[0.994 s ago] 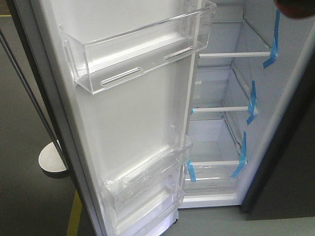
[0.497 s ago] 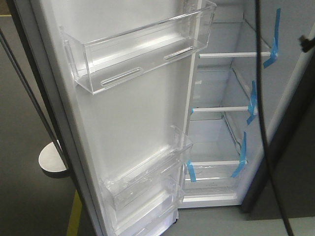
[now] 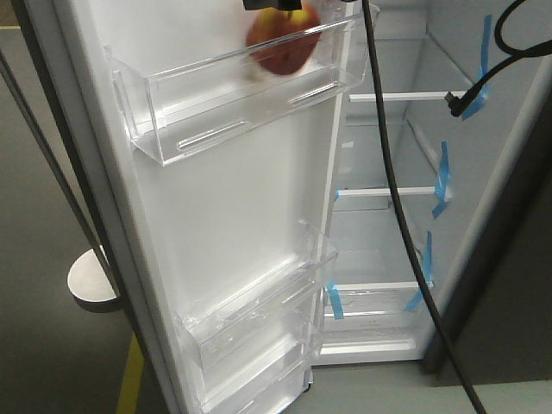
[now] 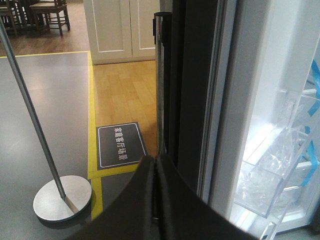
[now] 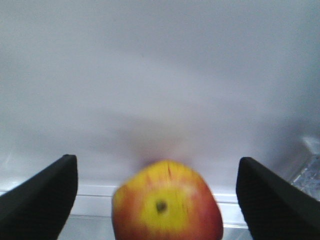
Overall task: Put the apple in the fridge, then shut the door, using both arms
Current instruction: 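Lower the apple with the right gripper into the upper door bin, then open the right gripper to release the apple and withdraw it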
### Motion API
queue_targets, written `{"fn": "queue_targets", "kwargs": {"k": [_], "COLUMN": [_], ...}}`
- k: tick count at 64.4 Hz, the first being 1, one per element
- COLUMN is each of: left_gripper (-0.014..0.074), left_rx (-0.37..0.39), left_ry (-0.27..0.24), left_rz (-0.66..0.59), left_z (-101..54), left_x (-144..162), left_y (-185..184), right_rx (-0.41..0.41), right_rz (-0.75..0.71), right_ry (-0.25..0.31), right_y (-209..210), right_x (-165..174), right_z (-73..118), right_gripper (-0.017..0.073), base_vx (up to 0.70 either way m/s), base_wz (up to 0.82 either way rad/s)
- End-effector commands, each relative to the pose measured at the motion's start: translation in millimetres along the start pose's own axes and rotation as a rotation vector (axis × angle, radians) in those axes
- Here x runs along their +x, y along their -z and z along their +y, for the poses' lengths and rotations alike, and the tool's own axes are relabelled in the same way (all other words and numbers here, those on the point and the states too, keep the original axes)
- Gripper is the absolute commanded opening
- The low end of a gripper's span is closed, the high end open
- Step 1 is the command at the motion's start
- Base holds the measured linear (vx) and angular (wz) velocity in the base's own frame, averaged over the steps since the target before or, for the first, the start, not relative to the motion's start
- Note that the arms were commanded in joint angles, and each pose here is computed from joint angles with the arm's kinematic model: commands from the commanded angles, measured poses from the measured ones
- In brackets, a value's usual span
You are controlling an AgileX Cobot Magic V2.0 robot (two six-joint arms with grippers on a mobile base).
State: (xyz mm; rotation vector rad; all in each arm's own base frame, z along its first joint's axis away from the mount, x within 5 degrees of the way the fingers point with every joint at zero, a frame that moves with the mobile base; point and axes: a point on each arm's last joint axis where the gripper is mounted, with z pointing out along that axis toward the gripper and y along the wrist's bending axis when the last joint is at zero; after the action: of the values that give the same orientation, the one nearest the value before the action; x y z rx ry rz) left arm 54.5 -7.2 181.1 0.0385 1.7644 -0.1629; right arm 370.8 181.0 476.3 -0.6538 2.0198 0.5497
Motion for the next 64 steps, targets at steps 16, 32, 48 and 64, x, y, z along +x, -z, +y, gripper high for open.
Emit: {"fn": "queue_targets", "kwargs": {"k": [16, 32, 48, 64], "left_gripper": [-0.0006, -0.0006, -0.0006, -0.0006], "left_rx": [0.01, 0.01, 0.01, 0.01], "left_ry": [0.004, 0.004, 0.004, 0.004], "left_rz": [-0.063, -0.063, -0.063, -0.063], "left_z": [-0.3, -0.3, -0.3, -0.3], "left_x": [0, 0, 0, 0], "left_y": [-1, -1, -1, -1], "right_rx": [0.005, 0.084, 0.131, 0.165], "right_rz": [-0.158, -0.112, -0.117, -0.153], "right_ry": [0.057, 0.069, 0.05, 0.037], "right_y": [48, 97, 161, 209], "right_x": [-23, -20, -15, 0], "right_z": [15.8, 6.8, 6.9, 31.9], "right_gripper": [0.0643, 0.0558, 0.05, 0.049], "base_vx": [0.0, 0.0, 0.0, 0.0], "base_wz": [0.0, 0.0, 0.0, 0.0]}}
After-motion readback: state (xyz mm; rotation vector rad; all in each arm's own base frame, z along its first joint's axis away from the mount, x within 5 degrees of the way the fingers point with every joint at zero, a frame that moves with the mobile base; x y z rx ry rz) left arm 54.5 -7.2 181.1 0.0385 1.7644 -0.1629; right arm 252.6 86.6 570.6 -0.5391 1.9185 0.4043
